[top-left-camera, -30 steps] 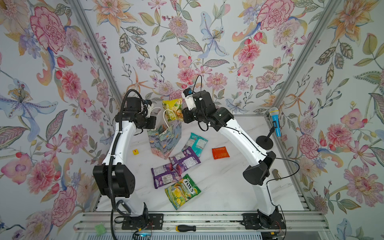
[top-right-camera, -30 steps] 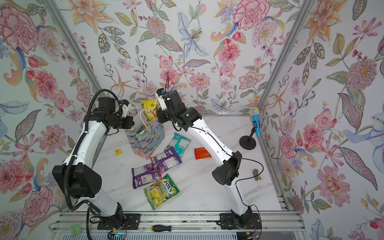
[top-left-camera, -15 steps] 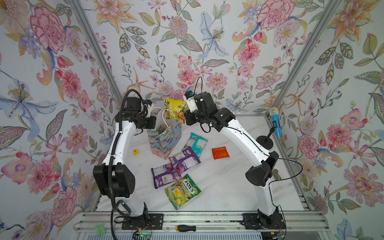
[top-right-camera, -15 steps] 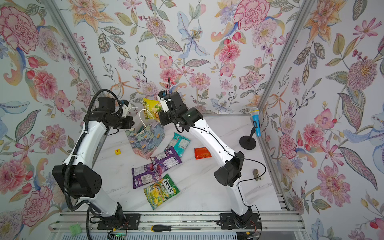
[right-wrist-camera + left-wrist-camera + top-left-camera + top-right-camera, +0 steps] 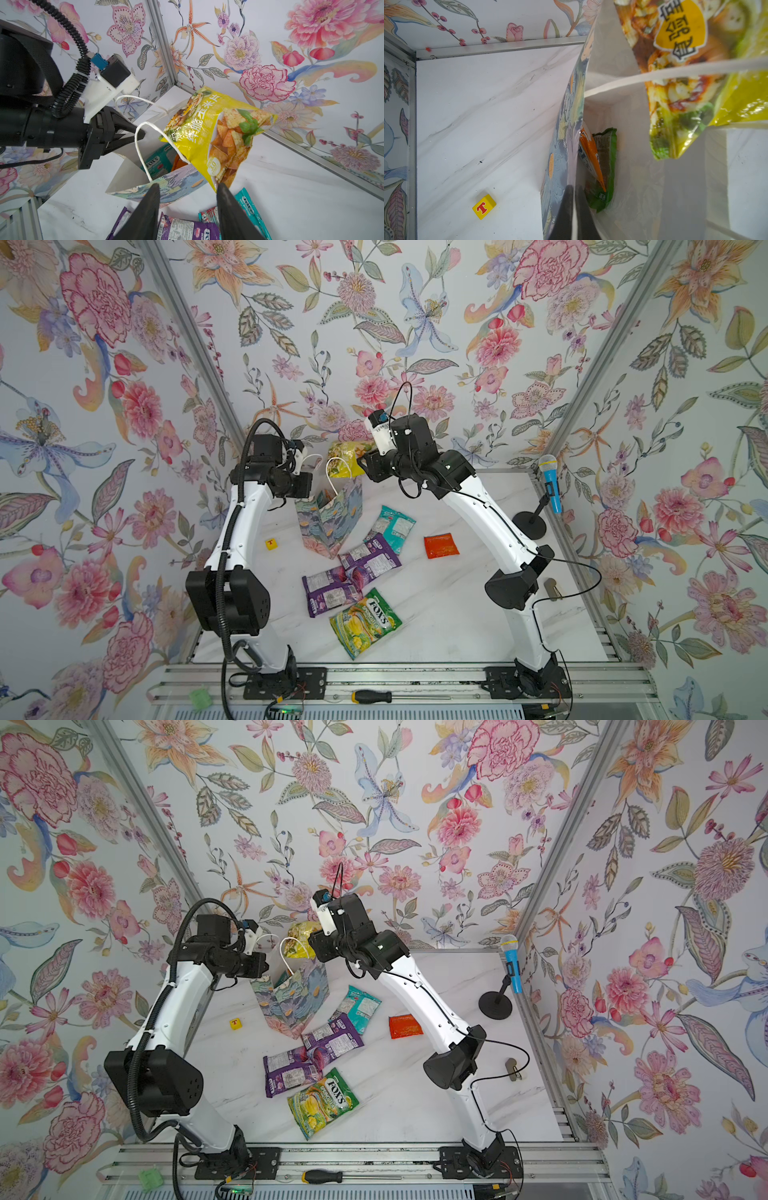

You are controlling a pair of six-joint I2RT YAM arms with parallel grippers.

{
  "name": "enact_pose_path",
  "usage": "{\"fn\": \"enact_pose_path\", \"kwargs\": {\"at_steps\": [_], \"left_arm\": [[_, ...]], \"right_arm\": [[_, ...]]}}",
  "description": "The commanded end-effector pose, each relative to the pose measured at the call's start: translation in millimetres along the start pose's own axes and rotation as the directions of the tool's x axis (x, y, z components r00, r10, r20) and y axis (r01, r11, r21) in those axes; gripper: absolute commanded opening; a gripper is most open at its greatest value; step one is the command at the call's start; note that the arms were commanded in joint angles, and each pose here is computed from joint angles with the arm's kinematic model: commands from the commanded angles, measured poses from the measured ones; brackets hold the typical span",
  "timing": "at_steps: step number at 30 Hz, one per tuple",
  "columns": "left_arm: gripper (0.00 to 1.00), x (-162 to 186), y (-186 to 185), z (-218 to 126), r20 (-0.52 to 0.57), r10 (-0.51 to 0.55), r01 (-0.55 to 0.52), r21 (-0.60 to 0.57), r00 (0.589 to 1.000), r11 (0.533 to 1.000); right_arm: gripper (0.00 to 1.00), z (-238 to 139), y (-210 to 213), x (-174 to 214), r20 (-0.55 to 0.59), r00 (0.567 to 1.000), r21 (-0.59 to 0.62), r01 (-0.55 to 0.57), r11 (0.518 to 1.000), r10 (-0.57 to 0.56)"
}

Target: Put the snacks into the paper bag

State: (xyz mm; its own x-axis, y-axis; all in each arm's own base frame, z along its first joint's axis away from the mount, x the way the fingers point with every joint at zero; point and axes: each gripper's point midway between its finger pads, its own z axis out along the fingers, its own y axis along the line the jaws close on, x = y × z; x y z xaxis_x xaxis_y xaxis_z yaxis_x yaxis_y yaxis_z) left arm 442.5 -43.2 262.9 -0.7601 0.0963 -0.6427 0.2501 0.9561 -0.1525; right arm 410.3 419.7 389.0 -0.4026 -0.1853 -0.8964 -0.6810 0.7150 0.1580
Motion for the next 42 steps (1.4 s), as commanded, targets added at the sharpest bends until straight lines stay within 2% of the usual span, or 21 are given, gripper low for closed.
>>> {"fn": "enact_pose_path", "kwargs": {"at_steps": [1, 6, 9, 10, 14, 21, 31, 34, 38, 42], "left_arm": [[0.04, -5, -11, -9, 0.029, 0.013, -0.013, 0.026, 0.999, 1.000], [0.04, -5, -11, -10, 0.033, 0.014, -0.015, 0.025, 0.999, 1.000], [0.04, -5, -12, -11, 0.032, 0.016, -0.017, 0.026, 0.999, 1.000], [0.04, -5, -11, -11, 0.033, 0.014, -0.015, 0.024, 0.999, 1.000], [0.03, -5, -11, -10, 0.032, 0.015, -0.016, 0.025, 0.999, 1.000], [0.04, -5, -10, -11, 0.032, 0.014, -0.015, 0.022, 0.999, 1.000], [0.04, -5, -11, -11, 0.033, 0.016, -0.017, 0.022, 0.999, 1.000], [0.04, -5, -11, -11, 0.033, 0.016, -0.017, 0.022, 0.999, 1.000], [0.04, -4, -11, -11, 0.032, 0.014, -0.015, 0.024, 0.999, 1.000], [0.04, -4, -12, -10, 0.031, 0.015, -0.016, 0.028, 0.999, 0.999]], "right_arm": [[0.47, 11, -21, 2, 0.001, 0.997, 0.021, -0.071, 0.997, 0.071], [0.48, 25, -53, 6, -0.011, 0.977, -0.019, -0.214, 0.977, 0.214], [0.48, 30, -53, 5, -0.011, 0.972, -0.055, -0.235, 0.970, 0.235], [0.48, 29, -71, 4, -0.003, 0.969, -0.034, -0.248, 0.968, 0.248], [0.49, 35, -83, 11, -0.032, 0.950, -0.081, -0.313, 0.946, 0.312], [0.48, 47, -69, 21, -0.075, 0.933, -0.176, -0.360, 0.916, 0.352], [0.47, 54, -48, 34, -0.107, 0.915, -0.215, -0.403, 0.889, 0.389], [0.40, 55, -43, 34, -0.110, 0.911, -0.243, -0.412, 0.878, 0.397], [0.22, 50, -31, 28, -0.095, 0.918, -0.274, -0.397, 0.876, 0.386], [0.08, 43, -21, 18, -0.075, 0.924, -0.302, -0.379, 0.875, 0.375]]}}
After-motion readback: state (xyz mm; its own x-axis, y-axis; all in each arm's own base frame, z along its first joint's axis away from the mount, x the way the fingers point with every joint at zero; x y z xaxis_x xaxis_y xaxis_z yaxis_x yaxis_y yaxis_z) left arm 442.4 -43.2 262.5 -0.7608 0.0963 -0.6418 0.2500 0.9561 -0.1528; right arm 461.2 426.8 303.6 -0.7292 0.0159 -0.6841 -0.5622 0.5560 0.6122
